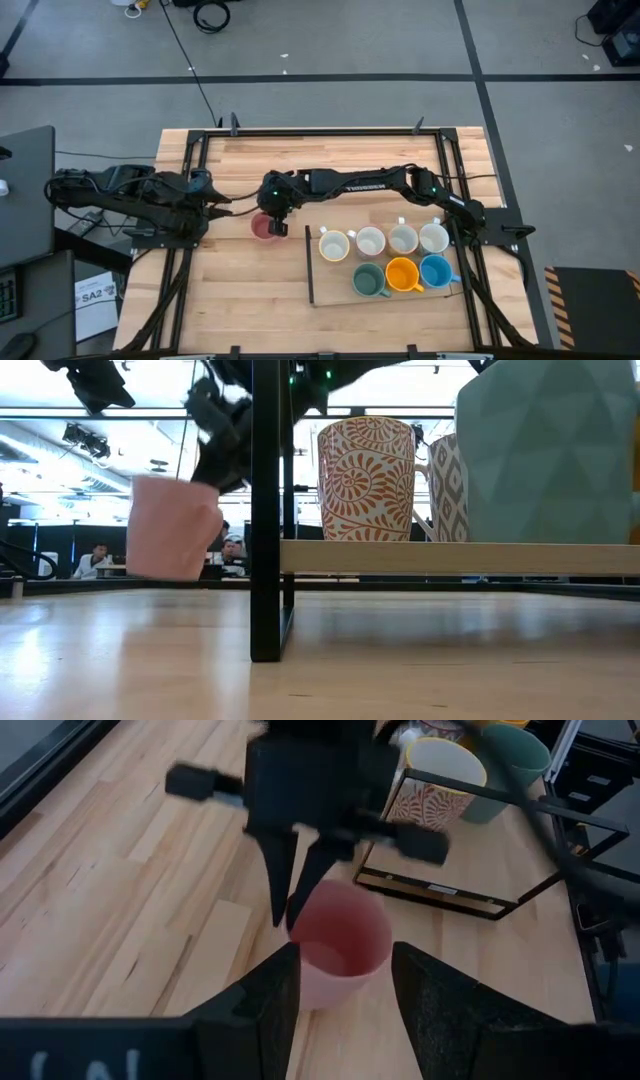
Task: Place coffee mugs
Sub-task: Put the pink mug on the shelf, then return to Home Position
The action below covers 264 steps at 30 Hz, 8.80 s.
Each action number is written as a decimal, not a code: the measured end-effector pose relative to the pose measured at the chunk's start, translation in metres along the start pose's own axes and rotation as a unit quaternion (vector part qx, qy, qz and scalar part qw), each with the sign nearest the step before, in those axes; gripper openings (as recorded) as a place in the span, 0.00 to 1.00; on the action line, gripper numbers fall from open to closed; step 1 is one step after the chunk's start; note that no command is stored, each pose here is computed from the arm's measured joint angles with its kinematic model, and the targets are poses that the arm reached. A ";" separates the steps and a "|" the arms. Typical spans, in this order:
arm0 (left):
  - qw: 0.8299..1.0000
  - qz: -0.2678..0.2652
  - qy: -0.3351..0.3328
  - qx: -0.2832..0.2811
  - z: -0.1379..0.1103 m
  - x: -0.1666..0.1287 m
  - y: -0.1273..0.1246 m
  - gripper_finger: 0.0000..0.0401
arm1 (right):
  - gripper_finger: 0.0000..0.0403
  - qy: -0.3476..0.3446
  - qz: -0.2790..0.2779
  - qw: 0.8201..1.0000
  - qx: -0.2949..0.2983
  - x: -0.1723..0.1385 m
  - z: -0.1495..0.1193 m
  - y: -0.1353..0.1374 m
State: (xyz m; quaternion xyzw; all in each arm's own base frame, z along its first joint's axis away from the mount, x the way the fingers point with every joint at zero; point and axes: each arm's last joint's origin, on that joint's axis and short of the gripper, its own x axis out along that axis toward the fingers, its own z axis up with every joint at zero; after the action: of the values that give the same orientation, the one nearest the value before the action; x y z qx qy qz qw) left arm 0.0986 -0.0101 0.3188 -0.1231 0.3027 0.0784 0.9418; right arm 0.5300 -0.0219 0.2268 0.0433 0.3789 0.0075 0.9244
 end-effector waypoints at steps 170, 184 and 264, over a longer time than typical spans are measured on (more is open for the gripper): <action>1.000 0.001 -0.008 -0.002 0.001 0.000 0.000 0.42 | 0.31 0.007 0.023 0.999 -0.027 -0.216 -0.068 0.161; 1.000 0.000 -0.009 -0.003 0.001 0.000 0.000 0.42 | 0.31 -0.136 0.022 0.984 -0.115 -0.343 -0.057 0.113; 1.000 -0.006 -0.025 -0.005 0.005 0.000 -0.002 0.42 | 0.30 -0.456 0.018 0.888 0.050 -0.338 -0.312 0.021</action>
State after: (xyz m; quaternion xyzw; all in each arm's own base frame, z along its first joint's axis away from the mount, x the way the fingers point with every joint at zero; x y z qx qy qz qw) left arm 0.1016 -0.0104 0.3229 -0.1277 0.2776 0.0770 0.9490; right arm 0.0705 0.0067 0.2441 0.0944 -0.0859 -0.0155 0.9917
